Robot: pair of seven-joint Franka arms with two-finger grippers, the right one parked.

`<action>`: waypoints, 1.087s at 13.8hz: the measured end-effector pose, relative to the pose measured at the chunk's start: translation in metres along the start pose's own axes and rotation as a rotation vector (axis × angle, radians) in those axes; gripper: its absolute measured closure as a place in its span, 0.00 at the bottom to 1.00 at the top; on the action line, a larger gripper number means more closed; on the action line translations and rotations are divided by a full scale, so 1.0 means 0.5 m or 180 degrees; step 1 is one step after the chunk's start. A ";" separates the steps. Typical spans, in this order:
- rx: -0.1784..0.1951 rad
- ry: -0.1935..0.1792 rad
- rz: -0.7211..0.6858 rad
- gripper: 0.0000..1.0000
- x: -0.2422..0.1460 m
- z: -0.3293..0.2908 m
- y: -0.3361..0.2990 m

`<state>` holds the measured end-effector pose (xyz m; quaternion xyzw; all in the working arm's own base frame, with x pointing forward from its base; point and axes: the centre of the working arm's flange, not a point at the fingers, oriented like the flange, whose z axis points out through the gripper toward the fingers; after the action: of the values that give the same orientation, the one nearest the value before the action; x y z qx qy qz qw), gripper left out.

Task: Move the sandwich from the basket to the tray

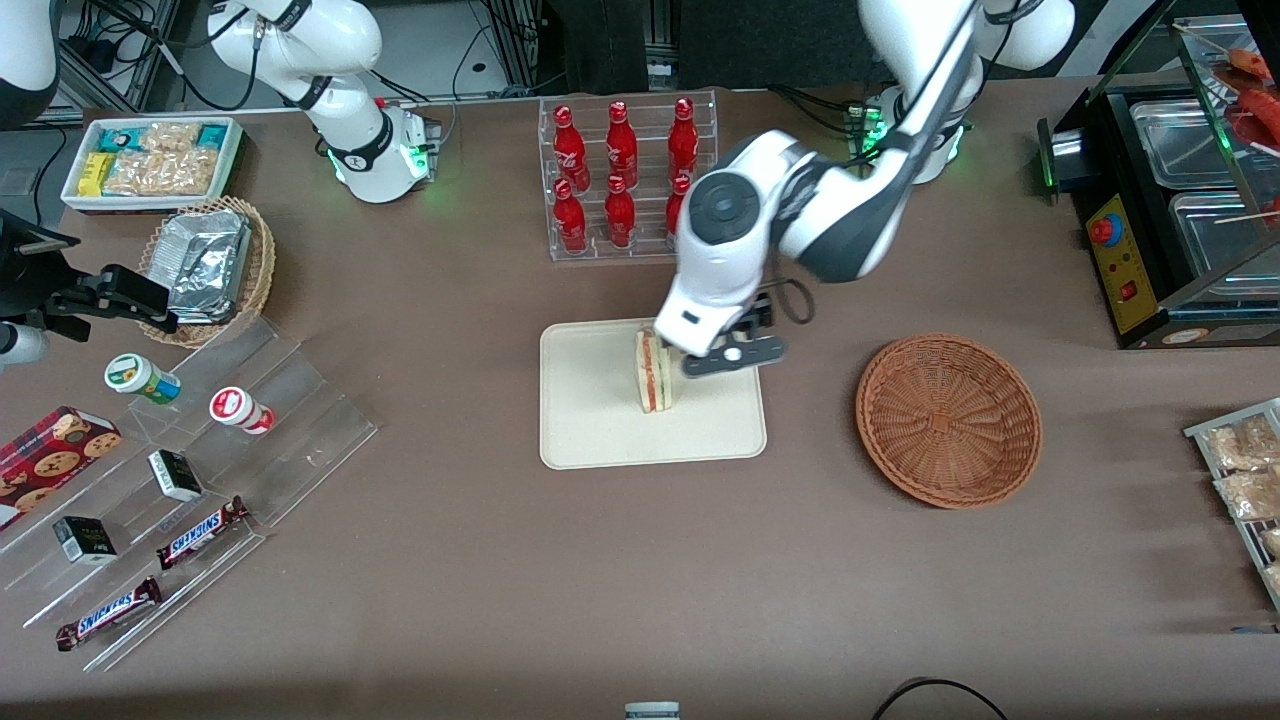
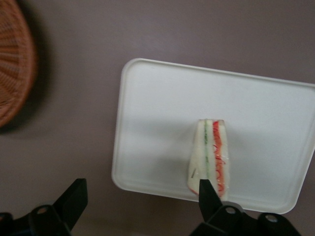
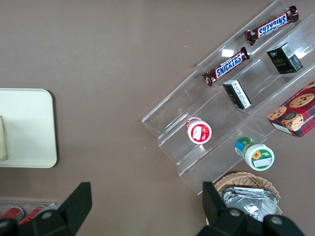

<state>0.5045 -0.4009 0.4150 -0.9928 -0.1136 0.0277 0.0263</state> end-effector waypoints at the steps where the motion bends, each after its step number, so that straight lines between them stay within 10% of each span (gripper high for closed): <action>1: 0.0020 -0.0016 -0.0095 0.00 0.021 -0.034 -0.040; 15: 0.0038 -0.0355 0.0467 0.00 0.167 -0.317 -0.625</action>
<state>0.5253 -0.0850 0.5874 -0.9952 -0.0417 0.0854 0.0238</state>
